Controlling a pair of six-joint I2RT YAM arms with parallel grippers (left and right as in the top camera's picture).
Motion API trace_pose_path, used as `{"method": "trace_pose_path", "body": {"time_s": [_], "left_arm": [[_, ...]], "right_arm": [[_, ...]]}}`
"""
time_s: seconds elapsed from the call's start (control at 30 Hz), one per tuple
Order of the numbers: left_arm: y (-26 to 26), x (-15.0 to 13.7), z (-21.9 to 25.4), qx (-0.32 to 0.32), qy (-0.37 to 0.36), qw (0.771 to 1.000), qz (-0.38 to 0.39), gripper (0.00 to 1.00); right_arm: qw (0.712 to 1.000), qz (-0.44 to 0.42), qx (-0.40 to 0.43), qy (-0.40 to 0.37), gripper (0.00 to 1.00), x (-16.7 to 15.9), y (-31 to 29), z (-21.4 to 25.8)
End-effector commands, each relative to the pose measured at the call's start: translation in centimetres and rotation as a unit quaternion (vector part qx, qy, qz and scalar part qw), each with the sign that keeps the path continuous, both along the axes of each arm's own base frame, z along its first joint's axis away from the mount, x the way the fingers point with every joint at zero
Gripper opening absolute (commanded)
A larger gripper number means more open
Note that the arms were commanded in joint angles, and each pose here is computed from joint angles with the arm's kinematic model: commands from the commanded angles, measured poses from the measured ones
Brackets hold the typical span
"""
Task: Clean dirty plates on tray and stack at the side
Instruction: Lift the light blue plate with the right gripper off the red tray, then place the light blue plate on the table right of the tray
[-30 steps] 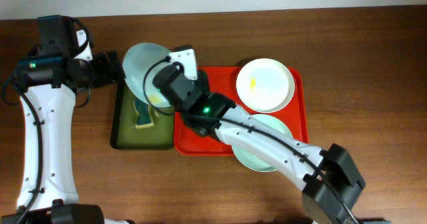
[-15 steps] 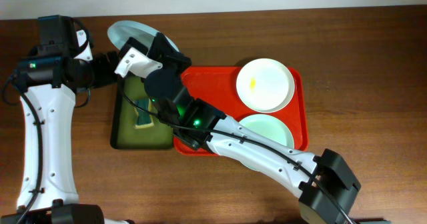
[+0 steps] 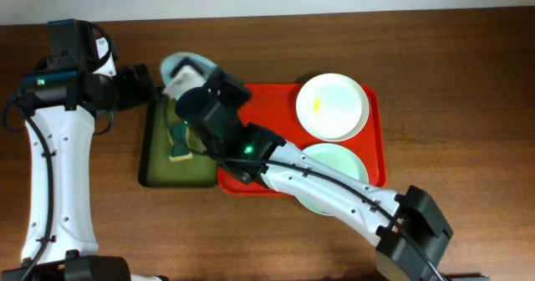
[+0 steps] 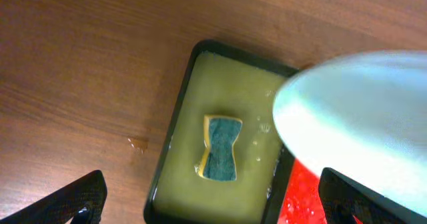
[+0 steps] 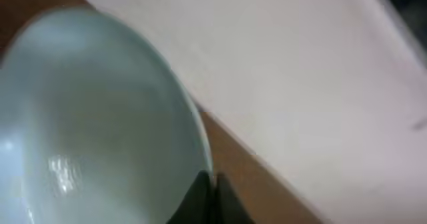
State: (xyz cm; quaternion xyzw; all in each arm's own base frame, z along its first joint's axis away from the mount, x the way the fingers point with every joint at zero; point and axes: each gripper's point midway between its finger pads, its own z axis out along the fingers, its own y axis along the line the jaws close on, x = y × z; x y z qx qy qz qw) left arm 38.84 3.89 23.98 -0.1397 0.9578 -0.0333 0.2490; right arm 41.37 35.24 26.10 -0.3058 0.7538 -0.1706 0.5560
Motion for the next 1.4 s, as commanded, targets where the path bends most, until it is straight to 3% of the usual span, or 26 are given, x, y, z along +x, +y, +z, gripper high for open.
{"method": "trace_pose_path", "body": {"time_s": [0.0,0.07,0.1,0.23,0.4,0.53,0.67,0.8,0.87,0.9,1.1,1.2,1.23,1.27,1.3,1.37], "left_arm": [[-0.1,0.0,0.0,0.0,0.0,1.0,-0.002,0.99],[-0.1,0.0,0.0,0.0,0.0,1.0,-0.002,0.99],[-0.1,0.0,0.0,0.0,0.0,1.0,-0.002,0.99],[-0.1,0.0,0.0,0.0,0.0,1.0,-0.002,0.99],[-0.1,0.0,0.0,0.0,0.0,1.0,-0.002,0.99],[-0.1,0.0,0.0,0.0,0.0,1.0,-0.002,0.99],[-0.1,0.0,0.0,0.0,0.0,1.0,-0.003,1.0],[-0.1,0.0,0.0,0.0,0.0,1.0,-0.003,0.99],[-0.1,0.0,0.0,0.0,0.0,1.0,-0.003,0.99],[-0.1,0.0,0.0,0.0,0.0,1.0,-0.003,0.99],[-0.1,0.0,0.0,0.0,0.0,1.0,-0.002,0.99],[-0.1,0.0,0.0,0.0,0.0,1.0,-0.003,0.99],[-0.1,0.0,0.0,0.0,0.0,1.0,-0.003,0.99],[-0.1,0.0,0.0,0.0,0.0,1.0,-0.002,0.99],[-0.1,0.0,0.0,0.0,0.0,1.0,-0.002,0.99],[-0.1,0.0,0.0,0.0,0.0,1.0,-0.003,0.99]], "right_arm": [[0.953,-0.131,0.245,0.118,0.04,-0.7,-2.5,-4.6],[0.919,-0.114,0.301,0.227,0.04,-1.5,-1.6,-7.3],[0.889,-0.098,0.344,0.287,0.04,-1.4,-1.4,-7.8],[0.822,-0.058,0.44,0.357,0.04,-0.9,-5.9,-2.5],[0.792,-0.233,0.437,0.358,0.04,-6.3,-23.9,1.3],[0.757,-0.352,0.432,0.34,0.04,-8.2,-35.1,0.3],[0.682,-0.478,0.454,0.317,0.04,-9.7,-45.9,-4.4],[0.652,-0.517,0.458,0.313,0.04,-9.4,-50.8,-11.3],[0.633,-0.562,0.419,0.328,0.04,-10.6,-52.5,-15.7],[0.612,-0.586,0.422,0.324,0.04,-10.7,-52.9,-16.9],[0.584,-0.597,0.409,0.369,0.04,-10.2,-53.2,-22.6],[0.584,-0.594,0.408,0.373,0.04,-10.1,-53.2,-22.9],[0.585,-0.593,0.406,0.375,0.28,-10.2,-53.1,-22.9],[0.581,-0.594,0.405,0.381,0.69,-10.5,-53.0,-22.9],[0.577,-0.59,0.406,0.392,0.78,-10.4,-52.7,-21.5],[0.584,-0.519,0.439,0.444,0.82,-9.1,-50.4,-16.2]]}}
